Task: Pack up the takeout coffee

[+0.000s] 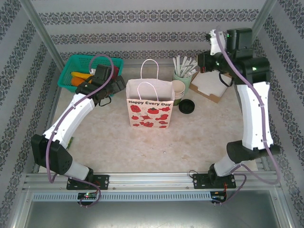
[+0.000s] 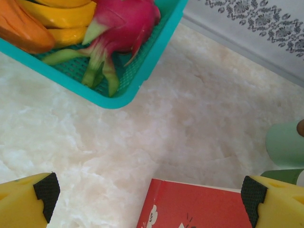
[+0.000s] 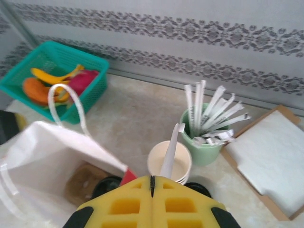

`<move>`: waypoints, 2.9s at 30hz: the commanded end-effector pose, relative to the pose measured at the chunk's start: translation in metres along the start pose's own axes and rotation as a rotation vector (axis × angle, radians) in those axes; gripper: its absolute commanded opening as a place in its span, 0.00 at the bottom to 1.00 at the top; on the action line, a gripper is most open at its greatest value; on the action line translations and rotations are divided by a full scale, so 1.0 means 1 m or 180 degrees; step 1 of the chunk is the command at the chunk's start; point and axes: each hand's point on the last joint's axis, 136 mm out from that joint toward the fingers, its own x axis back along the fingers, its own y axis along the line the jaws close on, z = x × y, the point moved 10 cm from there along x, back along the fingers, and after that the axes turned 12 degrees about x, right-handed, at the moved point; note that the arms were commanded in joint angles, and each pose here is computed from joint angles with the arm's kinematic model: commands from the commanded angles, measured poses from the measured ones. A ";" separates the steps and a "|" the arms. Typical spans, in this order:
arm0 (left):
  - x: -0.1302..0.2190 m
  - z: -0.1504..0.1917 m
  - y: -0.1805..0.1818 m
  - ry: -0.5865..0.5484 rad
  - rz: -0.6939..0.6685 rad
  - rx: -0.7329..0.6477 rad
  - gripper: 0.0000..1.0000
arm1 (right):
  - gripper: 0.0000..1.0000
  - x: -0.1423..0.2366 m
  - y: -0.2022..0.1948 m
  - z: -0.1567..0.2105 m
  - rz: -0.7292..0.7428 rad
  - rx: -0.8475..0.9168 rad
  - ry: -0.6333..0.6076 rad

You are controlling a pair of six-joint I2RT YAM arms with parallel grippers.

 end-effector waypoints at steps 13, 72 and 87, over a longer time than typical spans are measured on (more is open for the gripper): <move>-0.003 0.004 0.000 0.0249 0.0077 0.0013 1.00 | 0.00 -0.026 0.036 0.010 -0.1872 -0.0296 -0.0050; 0.035 0.003 -0.014 0.0138 0.1290 -0.0389 1.00 | 0.60 -0.117 -0.151 0.186 0.1085 -0.1893 0.1053; 0.042 0.014 -0.025 0.0489 0.1826 -0.0821 1.00 | 0.54 -0.193 -0.261 0.248 0.1600 -0.2451 0.1755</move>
